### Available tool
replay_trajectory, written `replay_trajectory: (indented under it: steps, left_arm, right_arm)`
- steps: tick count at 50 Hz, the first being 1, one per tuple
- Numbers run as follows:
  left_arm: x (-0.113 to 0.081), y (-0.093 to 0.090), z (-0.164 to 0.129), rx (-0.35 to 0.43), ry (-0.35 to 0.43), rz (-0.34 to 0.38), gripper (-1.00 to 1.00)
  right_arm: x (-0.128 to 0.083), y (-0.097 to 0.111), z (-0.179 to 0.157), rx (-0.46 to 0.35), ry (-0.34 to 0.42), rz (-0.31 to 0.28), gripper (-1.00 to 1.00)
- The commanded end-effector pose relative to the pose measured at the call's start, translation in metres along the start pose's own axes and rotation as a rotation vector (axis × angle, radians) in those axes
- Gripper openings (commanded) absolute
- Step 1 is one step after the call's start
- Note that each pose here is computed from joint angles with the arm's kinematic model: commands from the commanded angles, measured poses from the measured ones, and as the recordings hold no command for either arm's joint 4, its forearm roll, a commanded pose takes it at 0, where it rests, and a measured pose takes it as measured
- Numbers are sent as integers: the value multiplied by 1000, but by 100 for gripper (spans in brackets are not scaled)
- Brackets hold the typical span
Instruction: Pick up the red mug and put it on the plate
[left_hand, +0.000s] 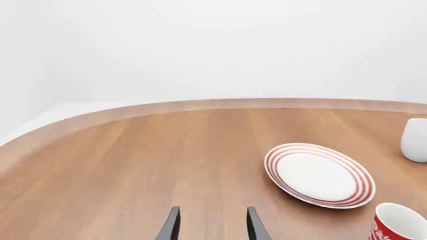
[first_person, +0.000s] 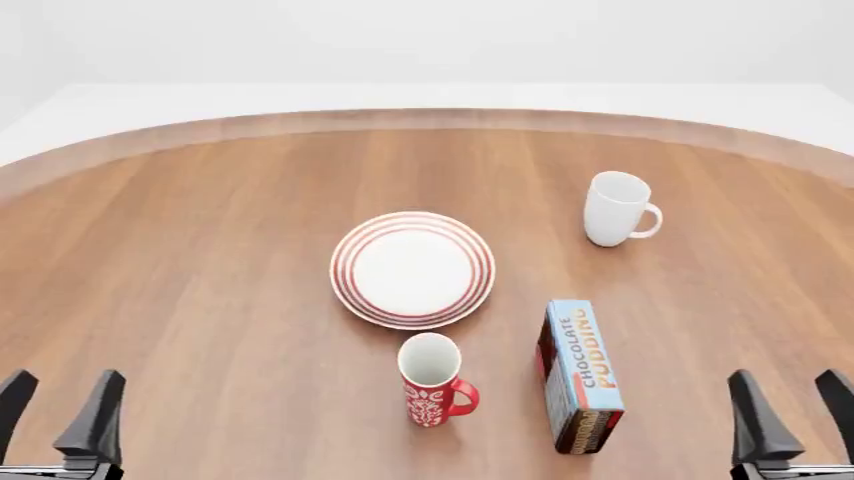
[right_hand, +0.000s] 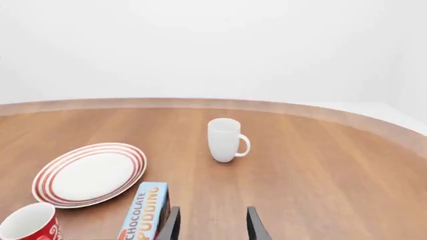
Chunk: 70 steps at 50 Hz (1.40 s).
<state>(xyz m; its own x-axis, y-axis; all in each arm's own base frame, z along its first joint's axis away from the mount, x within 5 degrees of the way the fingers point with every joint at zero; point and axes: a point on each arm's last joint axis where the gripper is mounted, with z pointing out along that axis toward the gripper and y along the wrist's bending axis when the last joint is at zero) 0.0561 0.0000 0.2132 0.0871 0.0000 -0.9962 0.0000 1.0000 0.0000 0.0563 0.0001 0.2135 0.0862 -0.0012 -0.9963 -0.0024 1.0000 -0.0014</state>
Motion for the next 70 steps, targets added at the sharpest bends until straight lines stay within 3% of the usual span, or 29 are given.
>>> replay_trajectory:
  steps: [1,11,14,19,22,26,31,34,41,51,63,70]
  left_arm:
    - [0,0,0,0,0,0,100]
    - [0,0,0,0,0,0,100]
    - [0,0,0,0,0,0,100]
    - [0,0,0,0,0,0,100]
    - [0,0,0,0,0,0,100]
    - [0,0,0,0,0,0,100]
    - [0,0,0,0,0,0,100]
    - [0,0,0,0,0,0,100]
    - [0,0,0,0,0,0,100]
    - [0,0,0,0,0,0,100]
    - [0,0,0,0,0,0,100]
    - [0,0,0,0,0,0,100]
  right_arm:
    - [0,1,1,-9,6,-6,100]
    - [0,1,1,-24,4,-10,100]
    - [-6,3,-1,-51,-30,-6,100]
    - [-16,6,-2,-101,-62,-55,100]
    - [-33,9,-5,-185,-85,-49,100]
    - [-43,11,-8,-236,-82,-15,100]
    - [-54,13,-10,-300,-64,-24,100]
    - [-64,15,-11,-361,-66,-82,100]
    - [-83,22,-5,-465,-27,-85,100]
    - [-104,38,12,-579,42,-164,100]
    - [-122,49,23,-639,112,-236,100]
    - [-122,59,34,-670,162,-286,100]
